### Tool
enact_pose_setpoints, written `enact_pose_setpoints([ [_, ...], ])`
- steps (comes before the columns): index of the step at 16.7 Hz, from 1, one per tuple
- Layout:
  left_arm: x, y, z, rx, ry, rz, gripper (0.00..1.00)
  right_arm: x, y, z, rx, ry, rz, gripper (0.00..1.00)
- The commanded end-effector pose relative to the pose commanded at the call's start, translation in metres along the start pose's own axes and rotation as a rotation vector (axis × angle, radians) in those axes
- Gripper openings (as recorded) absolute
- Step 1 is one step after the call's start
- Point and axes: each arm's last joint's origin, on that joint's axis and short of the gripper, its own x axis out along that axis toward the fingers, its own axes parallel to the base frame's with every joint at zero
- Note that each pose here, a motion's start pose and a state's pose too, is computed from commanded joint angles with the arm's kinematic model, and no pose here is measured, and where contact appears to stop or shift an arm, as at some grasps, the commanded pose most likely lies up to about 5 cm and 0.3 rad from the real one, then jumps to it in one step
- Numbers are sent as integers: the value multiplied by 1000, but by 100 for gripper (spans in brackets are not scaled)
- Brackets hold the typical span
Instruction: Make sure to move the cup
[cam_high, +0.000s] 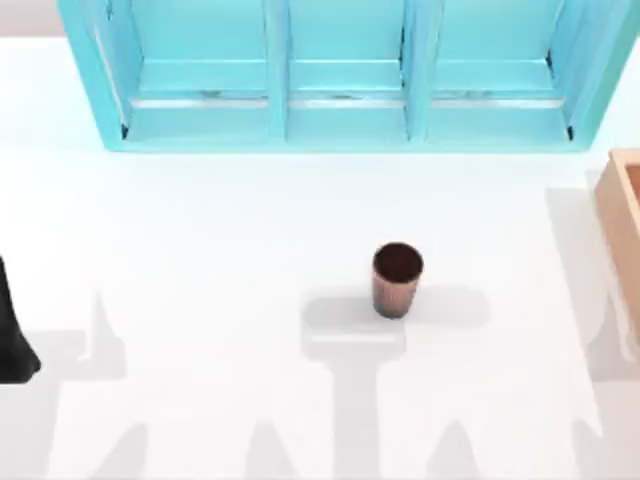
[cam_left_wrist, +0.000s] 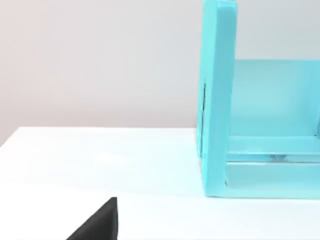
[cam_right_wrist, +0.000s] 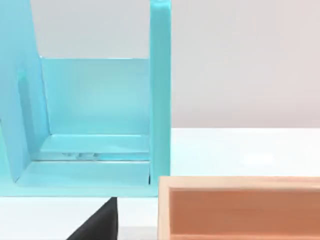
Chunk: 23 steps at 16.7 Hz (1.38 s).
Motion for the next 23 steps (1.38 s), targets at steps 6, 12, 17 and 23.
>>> enact_pose_setpoints([
  [6,0,-4,19,-38,65,-42,100,0,0,0,0,0,0,100],
  [12,25,-25,106,-156,358,-151,100,0,0,0,0,0,0,100],
  [17,103,-78,185,-211,734,-200,100,0,0,0,0,0,0,100],
  [23,209,-203,190,-158,1166,-163,100,0,0,0,0,0,0,100],
])
